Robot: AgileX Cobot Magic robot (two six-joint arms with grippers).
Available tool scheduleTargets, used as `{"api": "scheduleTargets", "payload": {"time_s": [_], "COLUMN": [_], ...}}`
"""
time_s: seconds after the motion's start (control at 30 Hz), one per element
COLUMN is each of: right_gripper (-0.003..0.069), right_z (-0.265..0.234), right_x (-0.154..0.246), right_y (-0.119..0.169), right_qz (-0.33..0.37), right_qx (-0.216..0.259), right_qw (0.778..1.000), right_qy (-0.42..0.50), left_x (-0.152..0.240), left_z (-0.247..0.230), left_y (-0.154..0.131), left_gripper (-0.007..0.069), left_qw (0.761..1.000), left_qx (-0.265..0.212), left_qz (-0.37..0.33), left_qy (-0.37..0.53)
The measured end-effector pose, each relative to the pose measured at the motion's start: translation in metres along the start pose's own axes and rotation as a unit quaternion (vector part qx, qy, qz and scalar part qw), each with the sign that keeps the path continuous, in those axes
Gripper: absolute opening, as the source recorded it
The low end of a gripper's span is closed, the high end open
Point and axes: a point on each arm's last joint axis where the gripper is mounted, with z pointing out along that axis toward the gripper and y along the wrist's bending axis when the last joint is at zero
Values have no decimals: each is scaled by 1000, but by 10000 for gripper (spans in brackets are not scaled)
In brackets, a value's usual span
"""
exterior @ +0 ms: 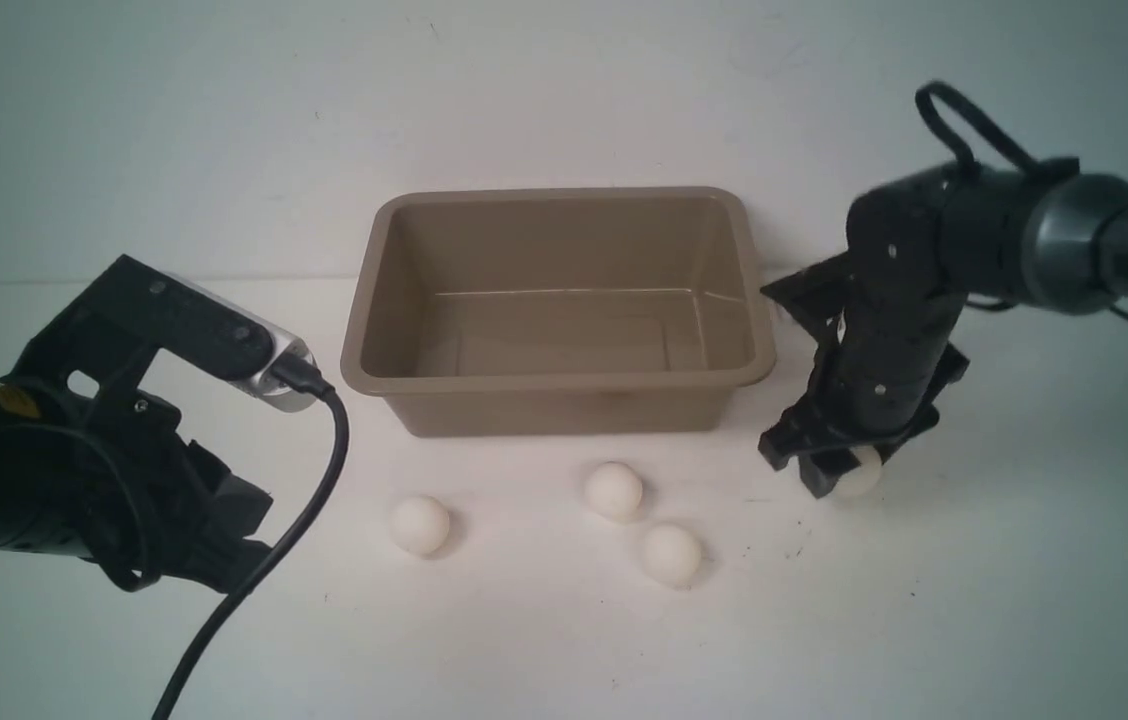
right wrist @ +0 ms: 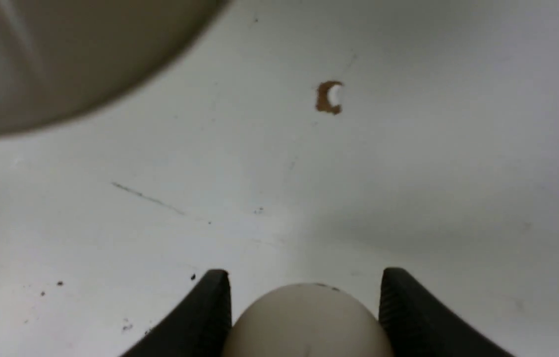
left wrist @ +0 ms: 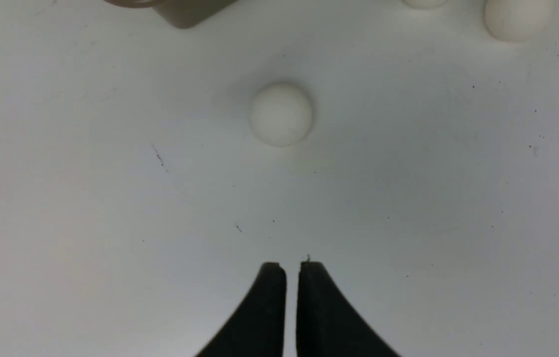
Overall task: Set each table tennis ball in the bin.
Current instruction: Use the right arm to clamp the table tennis ball closest to it, then use the right arm to put the table tennis ball into the box
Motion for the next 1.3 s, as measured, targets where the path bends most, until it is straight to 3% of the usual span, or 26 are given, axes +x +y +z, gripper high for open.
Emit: {"api": "scheduleTargets", "payload": {"time_s": [0.27, 0.43, 0.83, 1.3], "right_gripper": [351, 351, 351, 370], "right_z": [-78, -126, -55, -48], "right_x": [-35, -58, -85, -90], "right_y": [-11, -10, 13, 21], "right_qz": [11, 18, -4, -21], "right_qx": [13, -10, -49, -87], "right_qw": [996, 984, 988, 983], "right_qy": [-84, -174, -146, -160], "left_x": [0, 0, 0, 1], "left_z": [0, 0, 1, 1], "left_y": [0, 0, 0, 0], "left_gripper": [20, 20, 20, 20], "left_qw": [1000, 1000, 1000, 1000], "left_qx": [0, 0, 0, 0], "left_qz": [1, 1, 0, 2], "left_qy": [0, 0, 3, 5]}}
